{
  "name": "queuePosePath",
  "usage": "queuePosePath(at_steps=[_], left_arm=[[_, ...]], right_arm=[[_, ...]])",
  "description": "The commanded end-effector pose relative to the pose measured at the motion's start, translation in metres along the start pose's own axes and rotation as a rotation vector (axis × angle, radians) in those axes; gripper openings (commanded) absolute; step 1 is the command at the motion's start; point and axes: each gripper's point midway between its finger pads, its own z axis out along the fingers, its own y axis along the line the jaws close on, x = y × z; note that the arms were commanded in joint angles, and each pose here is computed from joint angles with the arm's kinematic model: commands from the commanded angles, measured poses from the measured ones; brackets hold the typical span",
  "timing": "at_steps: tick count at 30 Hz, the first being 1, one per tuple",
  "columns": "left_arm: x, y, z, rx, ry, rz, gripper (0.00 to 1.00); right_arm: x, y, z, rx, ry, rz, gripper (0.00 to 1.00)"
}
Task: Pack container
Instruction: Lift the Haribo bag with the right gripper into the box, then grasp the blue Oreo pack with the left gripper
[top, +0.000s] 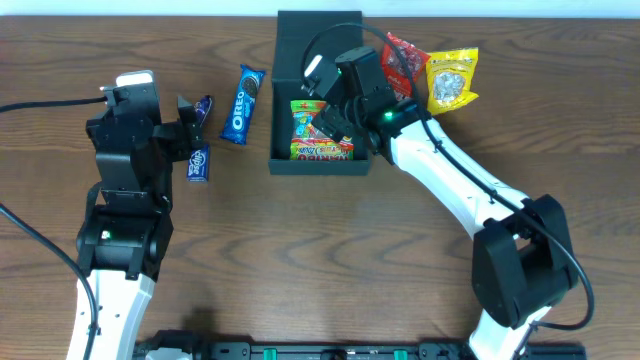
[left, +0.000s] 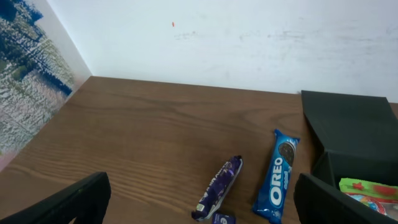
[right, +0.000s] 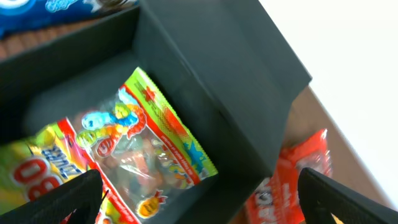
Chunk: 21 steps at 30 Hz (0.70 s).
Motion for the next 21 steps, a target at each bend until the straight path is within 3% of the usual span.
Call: queuePosePath(at_steps=[1,6,13,21], left_arm=[[0.0,0.001,0.0,0.0,0.0,0.006,0.95],[0.0,0.001,0.0,0.0,-0.001,0.005,0.95],[-0.001,-0.002,0.006,0.004,-0.005,0.047,0.95],[0.006,-0.05,0.043,0.217,-0.012,0.148,0.95]], right_arm=[[-0.008,-0.026,-0.013,0.053,-0.033,0.322,0.99],[0.019,-0.061,-0.012,0.036,-0.016,0.64,0.99],[0.008,-0.046,-0.018,-0.219,-0.078,0.725,0.99],[0.008,-0.041,-0.02,-0.261,-0.074,0.753,0.99]])
